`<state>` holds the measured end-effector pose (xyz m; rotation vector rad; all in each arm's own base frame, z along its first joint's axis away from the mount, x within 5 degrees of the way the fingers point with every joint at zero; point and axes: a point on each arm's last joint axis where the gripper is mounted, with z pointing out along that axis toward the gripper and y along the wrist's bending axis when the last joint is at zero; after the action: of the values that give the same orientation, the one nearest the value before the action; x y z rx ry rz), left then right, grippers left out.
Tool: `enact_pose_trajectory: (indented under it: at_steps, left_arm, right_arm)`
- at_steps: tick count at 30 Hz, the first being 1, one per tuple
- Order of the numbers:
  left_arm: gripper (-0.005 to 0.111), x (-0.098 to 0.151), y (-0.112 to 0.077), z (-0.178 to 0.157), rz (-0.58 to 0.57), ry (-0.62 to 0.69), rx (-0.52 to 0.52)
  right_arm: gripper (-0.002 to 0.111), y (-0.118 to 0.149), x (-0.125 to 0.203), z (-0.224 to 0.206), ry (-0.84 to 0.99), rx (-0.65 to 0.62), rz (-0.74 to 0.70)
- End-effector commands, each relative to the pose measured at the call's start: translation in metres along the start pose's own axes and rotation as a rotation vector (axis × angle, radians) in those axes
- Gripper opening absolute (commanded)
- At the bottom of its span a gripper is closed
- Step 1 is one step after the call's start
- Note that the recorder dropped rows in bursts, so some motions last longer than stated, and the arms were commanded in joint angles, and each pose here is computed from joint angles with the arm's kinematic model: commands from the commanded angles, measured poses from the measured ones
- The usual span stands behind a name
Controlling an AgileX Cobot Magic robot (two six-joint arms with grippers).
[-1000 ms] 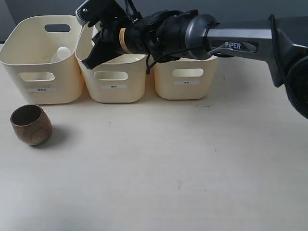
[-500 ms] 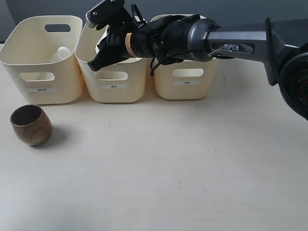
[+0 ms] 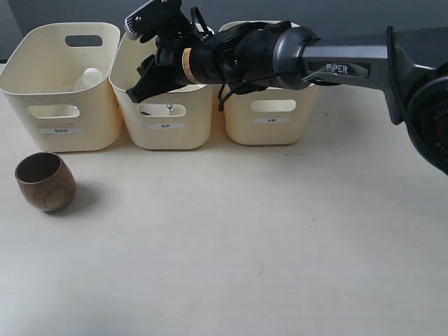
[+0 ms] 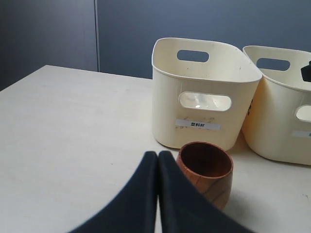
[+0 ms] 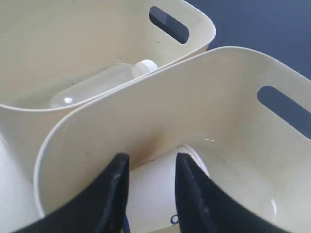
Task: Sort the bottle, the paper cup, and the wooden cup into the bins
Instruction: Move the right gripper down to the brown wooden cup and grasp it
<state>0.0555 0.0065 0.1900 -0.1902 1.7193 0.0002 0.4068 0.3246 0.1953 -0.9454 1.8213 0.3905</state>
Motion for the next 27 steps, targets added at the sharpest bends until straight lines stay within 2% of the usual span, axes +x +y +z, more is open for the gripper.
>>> enact_pose_trajectory:
  at_steps: [1, 7, 13, 19, 24, 27]
  left_arm:
    - [0.000, -0.002, 0.000, -0.001, -0.001, -0.014, 0.005]
    - [0.000, -0.002, 0.000, -0.001, -0.001, -0.014, 0.005]
    - [0.000, -0.002, 0.000, -0.001, -0.001, -0.014, 0.005]
    - [0.000, -0.002, 0.000, -0.001, -0.001, -0.014, 0.005]
    - [0.000, -0.002, 0.000, -0.001, -0.001, -0.014, 0.005]
    - [0.000, -0.002, 0.000, -0.001, -0.001, -0.014, 0.005]
  right_arm:
    - [0.033, -0.001, -0.011, -0.007, -0.026, -0.004, -0.010]
    - [0.033, 0.004, -0.041, -0.030, -0.101, -0.095, -0.024]
    - [0.033, 0.023, -0.072, -0.061, -0.186, -0.295, -0.059]
    - [0.033, 0.055, -0.084, -0.078, -0.233, -0.508, -0.147]
    - [0.033, 0.088, -0.084, -0.079, -0.270, -0.617, -0.285]
    - [0.041, 0.112, -0.079, -0.079, -0.290, -0.669, -0.388]
